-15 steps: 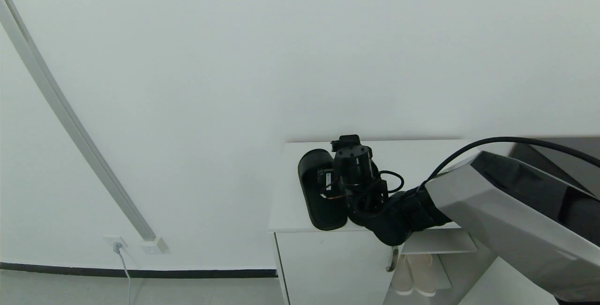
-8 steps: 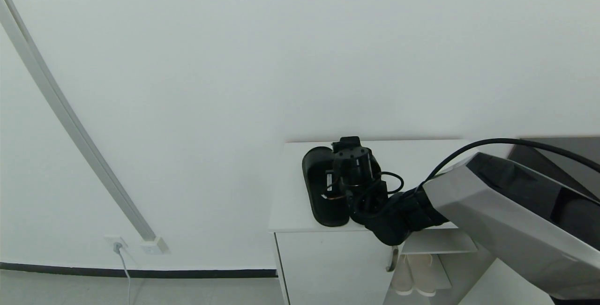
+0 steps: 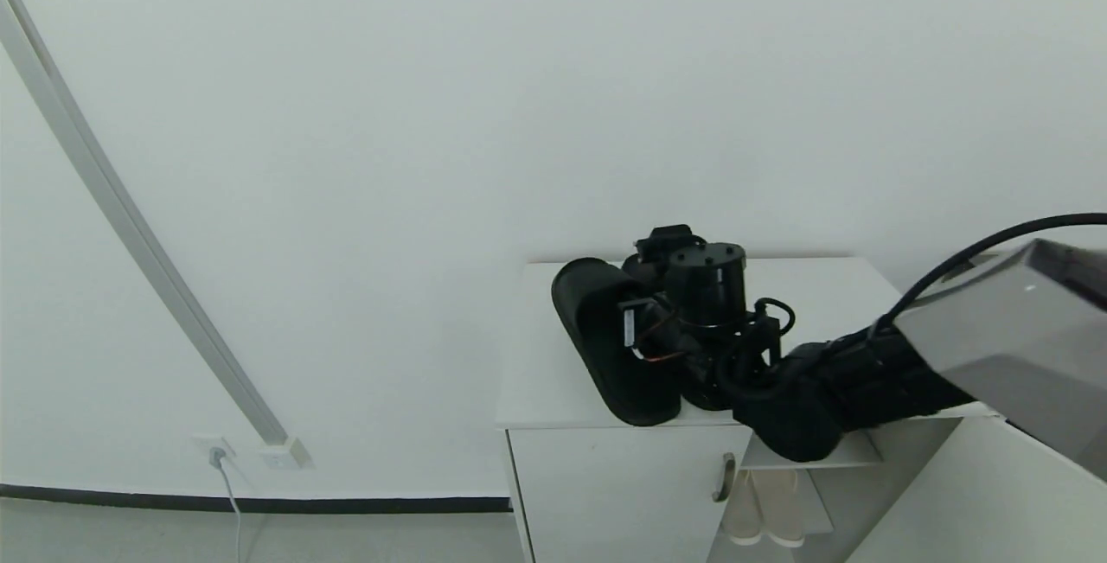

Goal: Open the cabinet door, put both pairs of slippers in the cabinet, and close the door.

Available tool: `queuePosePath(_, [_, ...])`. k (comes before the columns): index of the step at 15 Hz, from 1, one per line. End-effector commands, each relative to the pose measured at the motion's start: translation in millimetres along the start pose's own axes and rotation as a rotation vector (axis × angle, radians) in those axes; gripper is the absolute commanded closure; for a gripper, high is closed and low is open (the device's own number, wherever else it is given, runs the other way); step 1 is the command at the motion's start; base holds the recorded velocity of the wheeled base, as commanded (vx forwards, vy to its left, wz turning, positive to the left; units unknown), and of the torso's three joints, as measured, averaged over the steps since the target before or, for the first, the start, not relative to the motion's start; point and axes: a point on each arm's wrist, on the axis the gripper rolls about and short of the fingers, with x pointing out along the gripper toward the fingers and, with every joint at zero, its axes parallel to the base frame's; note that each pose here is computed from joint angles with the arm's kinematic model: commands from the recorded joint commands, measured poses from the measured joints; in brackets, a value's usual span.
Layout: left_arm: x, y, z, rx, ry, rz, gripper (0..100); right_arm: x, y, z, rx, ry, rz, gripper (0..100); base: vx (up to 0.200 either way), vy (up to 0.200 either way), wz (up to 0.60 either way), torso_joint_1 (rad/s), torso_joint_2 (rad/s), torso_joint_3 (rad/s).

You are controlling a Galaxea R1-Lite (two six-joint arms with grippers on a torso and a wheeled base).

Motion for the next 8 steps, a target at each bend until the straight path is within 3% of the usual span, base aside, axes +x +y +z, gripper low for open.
queuePosePath(1, [0.1, 0.0, 0.1, 0.0, 0.001, 0.001, 100, -68.9, -21.4, 31.8, 0.009, -0.051, 0.118, 100, 0.0, 0.0, 0.0, 0.0, 0.0, 0.0])
queuePosePath(4, [0.1, 0.0, 0.1, 0.001, 0.001, 0.001, 100, -111.5, -36.6, 22.4, -0.002, -0.024, 0.228, 100, 0.0, 0.0, 0.0, 0.0, 0.0, 0.0])
queuePosePath(8, [0.1, 0.0, 0.1, 0.001, 0.001, 0.002, 100, -123.5, -29.9, 7.9, -0.043, 0.026, 0.281, 100, 0.0, 0.0, 0.0, 0.0, 0.0, 0.0])
